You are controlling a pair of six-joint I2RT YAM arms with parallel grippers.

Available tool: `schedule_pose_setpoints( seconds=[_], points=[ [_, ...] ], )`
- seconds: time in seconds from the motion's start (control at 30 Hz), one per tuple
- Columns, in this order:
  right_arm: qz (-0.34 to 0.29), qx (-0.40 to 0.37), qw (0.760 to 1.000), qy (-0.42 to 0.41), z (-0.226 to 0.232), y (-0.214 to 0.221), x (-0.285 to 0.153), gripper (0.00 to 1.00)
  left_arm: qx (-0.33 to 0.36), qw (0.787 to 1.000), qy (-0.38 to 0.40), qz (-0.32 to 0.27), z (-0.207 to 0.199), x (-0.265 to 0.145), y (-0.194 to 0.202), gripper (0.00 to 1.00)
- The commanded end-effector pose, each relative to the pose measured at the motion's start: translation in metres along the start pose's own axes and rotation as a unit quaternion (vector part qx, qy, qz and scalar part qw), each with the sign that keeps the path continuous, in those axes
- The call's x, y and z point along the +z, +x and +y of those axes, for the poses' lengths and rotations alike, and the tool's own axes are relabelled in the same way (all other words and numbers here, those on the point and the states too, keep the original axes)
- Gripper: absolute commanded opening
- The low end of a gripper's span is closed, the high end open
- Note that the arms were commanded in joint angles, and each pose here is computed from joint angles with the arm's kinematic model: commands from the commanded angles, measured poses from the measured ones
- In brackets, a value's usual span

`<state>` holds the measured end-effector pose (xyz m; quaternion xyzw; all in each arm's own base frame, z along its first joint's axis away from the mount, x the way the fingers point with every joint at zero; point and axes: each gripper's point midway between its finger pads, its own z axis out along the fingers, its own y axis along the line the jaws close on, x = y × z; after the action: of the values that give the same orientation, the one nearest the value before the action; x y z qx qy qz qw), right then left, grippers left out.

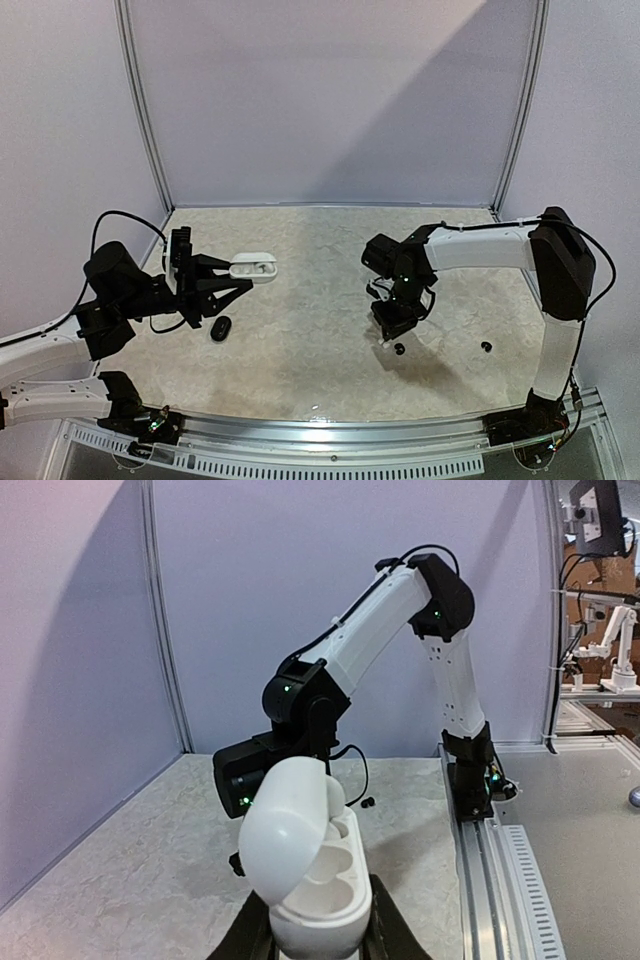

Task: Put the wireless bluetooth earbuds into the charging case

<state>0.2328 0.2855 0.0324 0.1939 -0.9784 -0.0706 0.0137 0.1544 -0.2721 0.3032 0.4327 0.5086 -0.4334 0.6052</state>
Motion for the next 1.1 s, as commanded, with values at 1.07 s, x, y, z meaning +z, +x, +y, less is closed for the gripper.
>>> schedule_pose_setpoints(
  seconds=[1.07],
  points=[
    [0.008,0.002,1.000,-0.021,0.002,0.005,0.016,0.07,0.004,1.000,-0.001,0.005,0.001,-0.003,0.005,0.00]
  ],
)
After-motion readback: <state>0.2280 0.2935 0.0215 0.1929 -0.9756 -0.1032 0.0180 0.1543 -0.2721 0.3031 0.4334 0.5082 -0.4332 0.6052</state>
